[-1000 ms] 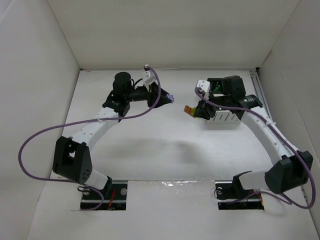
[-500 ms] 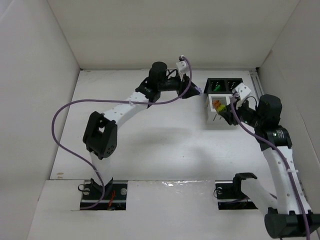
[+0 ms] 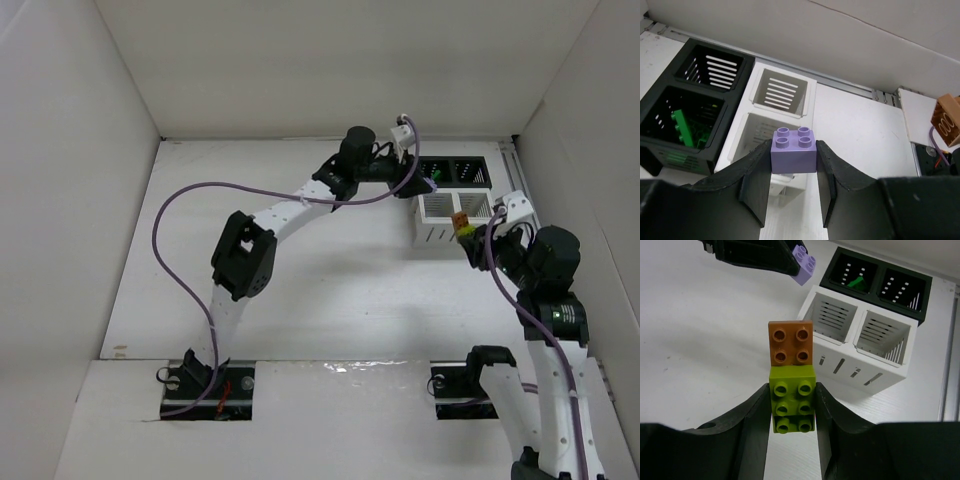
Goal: Sort the legos into containers by color
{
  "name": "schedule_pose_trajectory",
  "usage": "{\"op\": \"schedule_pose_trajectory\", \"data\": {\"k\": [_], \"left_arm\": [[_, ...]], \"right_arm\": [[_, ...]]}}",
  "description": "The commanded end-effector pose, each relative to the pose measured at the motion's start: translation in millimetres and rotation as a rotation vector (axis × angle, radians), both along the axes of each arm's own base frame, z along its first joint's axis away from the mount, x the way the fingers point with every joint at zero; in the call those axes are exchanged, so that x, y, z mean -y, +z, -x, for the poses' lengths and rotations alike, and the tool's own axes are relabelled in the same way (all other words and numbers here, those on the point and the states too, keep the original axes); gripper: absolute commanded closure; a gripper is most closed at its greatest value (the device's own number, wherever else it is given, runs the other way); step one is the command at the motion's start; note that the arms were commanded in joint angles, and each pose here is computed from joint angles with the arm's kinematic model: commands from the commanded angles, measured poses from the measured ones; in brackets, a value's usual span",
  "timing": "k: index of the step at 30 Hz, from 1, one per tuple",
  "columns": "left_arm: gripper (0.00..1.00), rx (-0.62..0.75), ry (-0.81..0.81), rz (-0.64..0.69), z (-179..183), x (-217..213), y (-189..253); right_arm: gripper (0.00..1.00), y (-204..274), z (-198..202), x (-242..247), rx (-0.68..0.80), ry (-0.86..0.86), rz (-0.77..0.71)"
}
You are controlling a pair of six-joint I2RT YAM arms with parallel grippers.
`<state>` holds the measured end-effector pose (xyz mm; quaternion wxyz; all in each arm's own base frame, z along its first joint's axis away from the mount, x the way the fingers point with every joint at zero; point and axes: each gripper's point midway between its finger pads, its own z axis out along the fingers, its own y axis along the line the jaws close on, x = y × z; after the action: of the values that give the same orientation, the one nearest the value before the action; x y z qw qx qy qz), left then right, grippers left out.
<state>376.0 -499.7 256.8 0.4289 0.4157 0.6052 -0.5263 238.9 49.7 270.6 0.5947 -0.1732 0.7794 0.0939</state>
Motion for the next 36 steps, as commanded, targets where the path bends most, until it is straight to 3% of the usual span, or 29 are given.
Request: {"op": "schedule_pose_trajectory", "data": {"k": [1,5,7,17,23,25,30,31,34,36], "left_arm": [[0.89,0.055,-0.003,0.070,3.7,16.4,34.5],[0.88,0.057,0.005,0.045,0.6,29.5,21.4],[0.80,0.047,0.027,0.033,-2.3,36.3,10.2],[0.70,0.073,0.132,-0.031,-28.2,43.9,-28.3],[0.33,0.089,0.186,-0.023,-38.3,42.8,-22.5],[0.28,0.102,0.196,-0.025,-39.3,40.8,-17.8],[0.32,0.142,0.148,0.031,-26.6,30.0,21.3],[0.35,0.173,0.130,0.082,-20.7,20.5,51.3],[0.42,0.143,0.098,0.125,-10.4,-0.4,64.8],[0.52,0.111,0.072,0.204,-3.3,-26.0,97.8]], "right_arm": [[1.00,7.9,-5.0,8.1,0.015,-0.081,-0.054],[1.00,12.0,-8.7,14.4,0.017,-0.130,-0.071],[1.00,14.7,-12.4,14.1,0.015,-0.133,-0.082],[1.00,22.8,-26.5,14.2,0.008,-0.139,-0.103],[1.00,21.9,-34.5,14.7,0.017,-0.139,-0.103],[1.00,24.7,-38.3,14.6,0.028,-0.140,-0.111],[1.00,20.2,-49.6,13.5,0.033,-0.133,-0.122],[1.00,26.3,-52.6,15.7,0.061,-0.143,-0.120],[1.00,29.4,-62.1,20.4,0.086,-0.171,-0.127],[1.00,38.2,-67.1,24.0,0.132,-0.192,-0.134]]}}
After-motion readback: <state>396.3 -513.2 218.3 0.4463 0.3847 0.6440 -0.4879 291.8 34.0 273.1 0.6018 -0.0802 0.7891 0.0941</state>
